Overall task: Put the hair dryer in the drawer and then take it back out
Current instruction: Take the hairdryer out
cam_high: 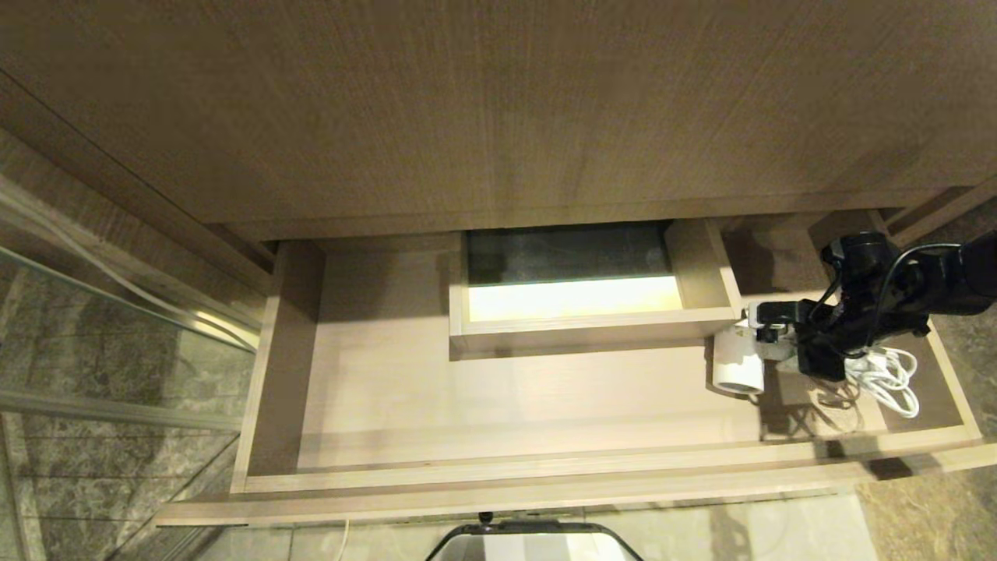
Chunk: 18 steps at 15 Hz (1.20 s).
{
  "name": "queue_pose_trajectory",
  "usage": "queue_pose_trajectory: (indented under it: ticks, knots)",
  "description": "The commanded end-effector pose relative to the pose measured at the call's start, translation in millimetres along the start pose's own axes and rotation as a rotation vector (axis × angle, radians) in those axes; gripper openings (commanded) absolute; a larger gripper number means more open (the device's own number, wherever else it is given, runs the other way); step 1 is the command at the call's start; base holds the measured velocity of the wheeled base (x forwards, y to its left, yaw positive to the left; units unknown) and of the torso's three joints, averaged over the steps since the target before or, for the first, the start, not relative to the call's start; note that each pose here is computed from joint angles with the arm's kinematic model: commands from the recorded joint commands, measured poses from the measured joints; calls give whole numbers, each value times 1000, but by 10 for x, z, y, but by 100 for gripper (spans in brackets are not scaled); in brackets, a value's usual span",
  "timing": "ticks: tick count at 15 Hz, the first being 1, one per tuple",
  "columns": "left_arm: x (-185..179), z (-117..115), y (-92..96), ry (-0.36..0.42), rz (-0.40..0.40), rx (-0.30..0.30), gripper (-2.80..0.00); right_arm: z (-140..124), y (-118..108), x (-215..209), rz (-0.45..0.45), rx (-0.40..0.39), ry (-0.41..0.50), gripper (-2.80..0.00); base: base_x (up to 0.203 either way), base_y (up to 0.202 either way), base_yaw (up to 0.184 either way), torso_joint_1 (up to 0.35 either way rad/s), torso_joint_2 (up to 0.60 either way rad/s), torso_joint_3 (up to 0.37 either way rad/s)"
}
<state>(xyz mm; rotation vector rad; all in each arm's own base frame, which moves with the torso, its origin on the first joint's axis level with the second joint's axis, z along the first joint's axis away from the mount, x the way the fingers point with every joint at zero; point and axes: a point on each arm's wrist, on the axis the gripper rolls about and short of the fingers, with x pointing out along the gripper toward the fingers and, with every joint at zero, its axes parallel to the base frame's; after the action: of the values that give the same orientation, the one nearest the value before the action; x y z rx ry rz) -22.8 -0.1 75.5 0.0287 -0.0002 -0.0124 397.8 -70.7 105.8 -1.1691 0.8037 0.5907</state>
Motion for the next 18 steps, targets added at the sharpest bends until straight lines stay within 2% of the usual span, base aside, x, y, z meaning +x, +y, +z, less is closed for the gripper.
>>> queue_pose_trajectory:
  ticks: [1, 6, 15, 16, 18]
  knots:
    - [1, -4, 0, 2, 0, 0, -280, 11, -40, -229, -44, -8, -2, -280, 0, 0, 0, 0, 0, 0]
    - [1, -4, 0, 1, 2, 0, -280, 10, -101, -499, -107, -6, -5, -280, 0, 0, 0, 0, 0, 0]
    - [0, -1, 0, 1, 1, 0, -280, -154, -138, -1133, -216, 55, 26, -280, 0, 0, 0, 0, 0, 0]
    - [1, -4, 0, 1, 0, 0, -280, -173, -132, -1247, -240, 73, 29, -280, 0, 0, 0, 0, 0, 0]
    - [1, -4, 0, 1, 2, 0, -280, -169, -111, -1481, -291, 161, 16, -280, 0, 0, 0, 0, 0, 0]
